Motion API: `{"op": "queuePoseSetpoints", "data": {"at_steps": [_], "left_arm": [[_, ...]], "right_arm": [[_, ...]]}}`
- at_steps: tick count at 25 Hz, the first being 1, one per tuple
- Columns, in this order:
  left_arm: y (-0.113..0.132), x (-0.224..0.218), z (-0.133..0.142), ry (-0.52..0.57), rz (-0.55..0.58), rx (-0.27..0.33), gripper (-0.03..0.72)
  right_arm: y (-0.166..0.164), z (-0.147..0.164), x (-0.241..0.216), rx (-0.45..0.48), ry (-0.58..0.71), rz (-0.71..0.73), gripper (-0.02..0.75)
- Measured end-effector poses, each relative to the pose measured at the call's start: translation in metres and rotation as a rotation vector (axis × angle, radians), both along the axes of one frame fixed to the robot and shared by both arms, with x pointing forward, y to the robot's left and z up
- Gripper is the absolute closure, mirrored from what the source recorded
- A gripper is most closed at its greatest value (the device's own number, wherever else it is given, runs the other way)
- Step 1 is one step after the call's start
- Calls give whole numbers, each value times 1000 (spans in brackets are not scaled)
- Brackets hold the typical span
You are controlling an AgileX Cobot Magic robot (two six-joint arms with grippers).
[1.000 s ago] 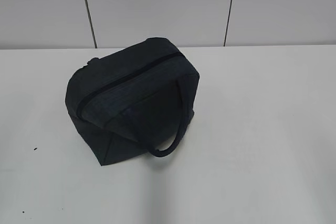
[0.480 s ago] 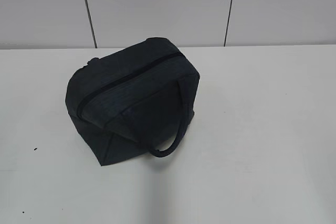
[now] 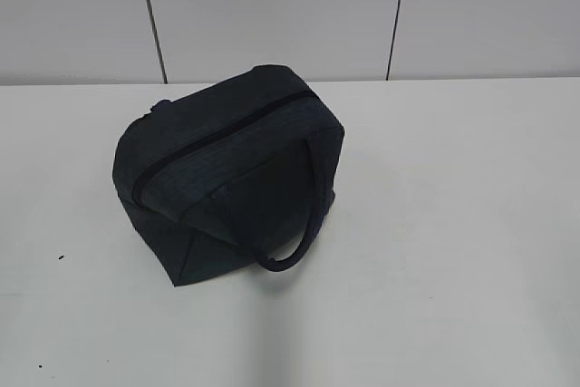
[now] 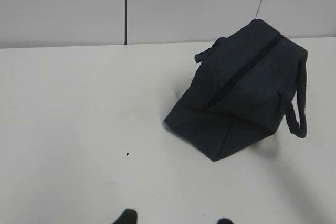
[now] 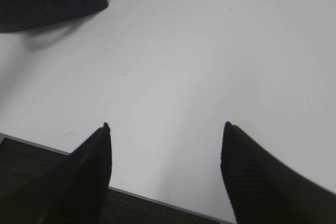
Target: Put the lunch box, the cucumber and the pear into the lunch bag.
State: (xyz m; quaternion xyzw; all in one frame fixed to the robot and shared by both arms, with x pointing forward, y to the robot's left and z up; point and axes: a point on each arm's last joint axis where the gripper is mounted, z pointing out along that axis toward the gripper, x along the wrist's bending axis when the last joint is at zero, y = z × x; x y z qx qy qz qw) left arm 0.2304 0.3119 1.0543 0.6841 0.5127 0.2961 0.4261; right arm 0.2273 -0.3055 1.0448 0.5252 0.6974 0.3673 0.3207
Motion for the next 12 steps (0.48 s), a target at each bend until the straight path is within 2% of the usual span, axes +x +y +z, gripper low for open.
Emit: {"op": "queuePoseSetpoints", "data": {"at_steps": [8,12], "left_arm": [[0,0,0,0,22,0,398],[-2,-2,0,0,221,0,398]], "right_arm": [[0,0,0,0,0,-16,235],[2,0,-1,0,-1,-179,235]]}}
